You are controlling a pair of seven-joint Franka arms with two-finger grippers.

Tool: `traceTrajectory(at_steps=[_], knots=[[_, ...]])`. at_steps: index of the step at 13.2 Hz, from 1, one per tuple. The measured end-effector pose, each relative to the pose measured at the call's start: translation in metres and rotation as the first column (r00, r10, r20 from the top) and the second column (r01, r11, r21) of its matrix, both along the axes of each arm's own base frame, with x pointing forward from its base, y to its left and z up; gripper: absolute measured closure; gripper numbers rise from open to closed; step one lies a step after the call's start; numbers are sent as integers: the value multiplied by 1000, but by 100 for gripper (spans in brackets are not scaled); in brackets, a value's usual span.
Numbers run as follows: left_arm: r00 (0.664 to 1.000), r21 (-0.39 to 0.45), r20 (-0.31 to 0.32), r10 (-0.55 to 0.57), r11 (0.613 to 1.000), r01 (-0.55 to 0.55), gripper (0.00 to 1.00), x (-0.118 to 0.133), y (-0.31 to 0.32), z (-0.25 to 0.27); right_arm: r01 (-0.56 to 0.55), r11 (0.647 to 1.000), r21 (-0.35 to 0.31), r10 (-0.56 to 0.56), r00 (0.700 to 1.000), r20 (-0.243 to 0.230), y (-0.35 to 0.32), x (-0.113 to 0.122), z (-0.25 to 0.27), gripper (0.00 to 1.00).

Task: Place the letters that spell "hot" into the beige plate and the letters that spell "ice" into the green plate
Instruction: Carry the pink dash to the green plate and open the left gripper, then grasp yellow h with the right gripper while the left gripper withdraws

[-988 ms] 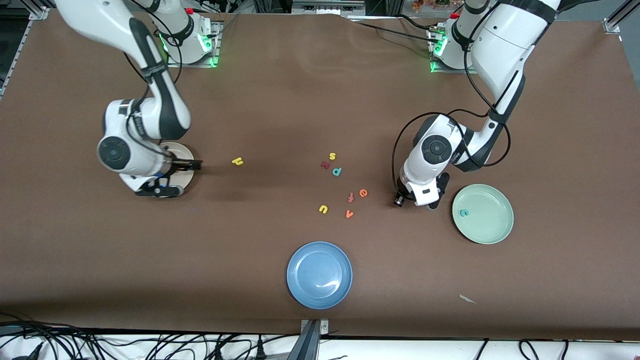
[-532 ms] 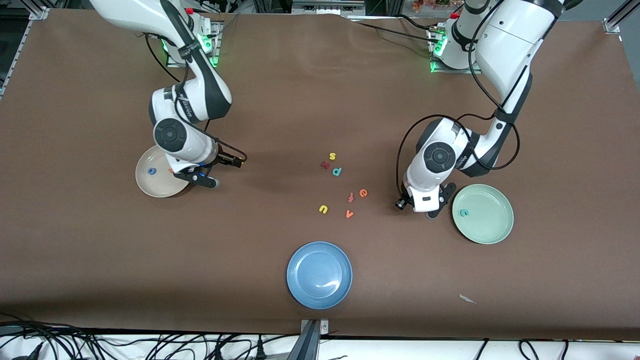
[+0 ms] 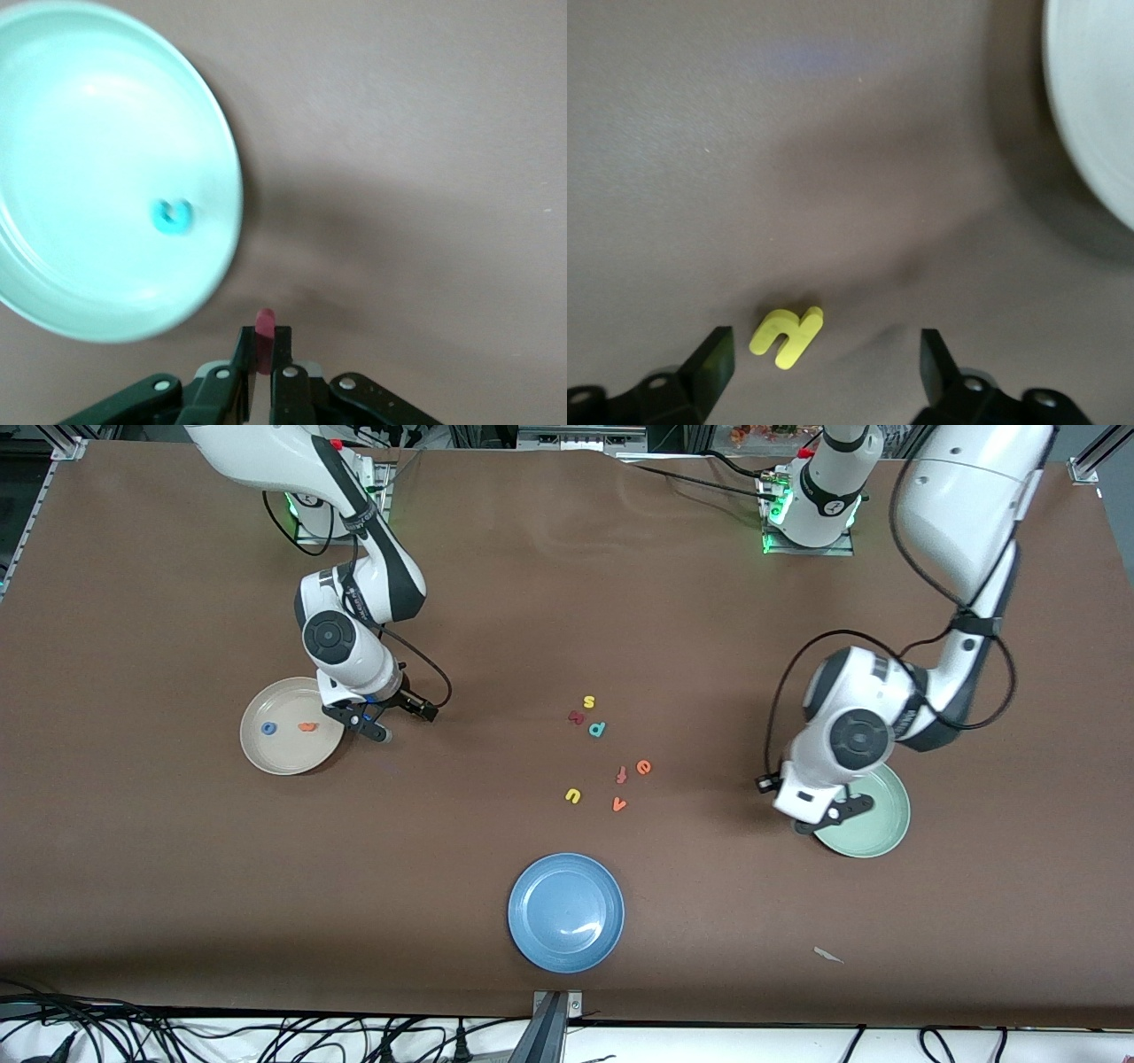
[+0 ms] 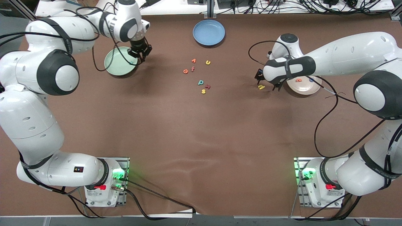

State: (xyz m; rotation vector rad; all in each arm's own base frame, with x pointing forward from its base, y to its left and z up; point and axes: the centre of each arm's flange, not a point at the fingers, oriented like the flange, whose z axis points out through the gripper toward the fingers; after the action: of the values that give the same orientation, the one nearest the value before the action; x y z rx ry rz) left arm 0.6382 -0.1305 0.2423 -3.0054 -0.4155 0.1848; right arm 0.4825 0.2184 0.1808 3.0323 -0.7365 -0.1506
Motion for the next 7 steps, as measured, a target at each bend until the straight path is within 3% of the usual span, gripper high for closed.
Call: traceTrajectory(at_steps=[2,4,6,7], knots=[[988,-8,-11,-157,988,157,90,8,45,2,4,1000,2,-4,1000,11,2,-1,-4,13],[954,38,-31,-298,953,299,90,12,89,1,14,1000,5,-15,1000,26,4,-1,-7,13],[930,80,-65,-362,927,367,90,12,115,-9,23,1000,4,-23,999,31,10,-4,-12,13],[924,84,-80,-373,921,379,89,11,119,-18,25,1000,3,-26,999,33,12,-5,-13,18]])
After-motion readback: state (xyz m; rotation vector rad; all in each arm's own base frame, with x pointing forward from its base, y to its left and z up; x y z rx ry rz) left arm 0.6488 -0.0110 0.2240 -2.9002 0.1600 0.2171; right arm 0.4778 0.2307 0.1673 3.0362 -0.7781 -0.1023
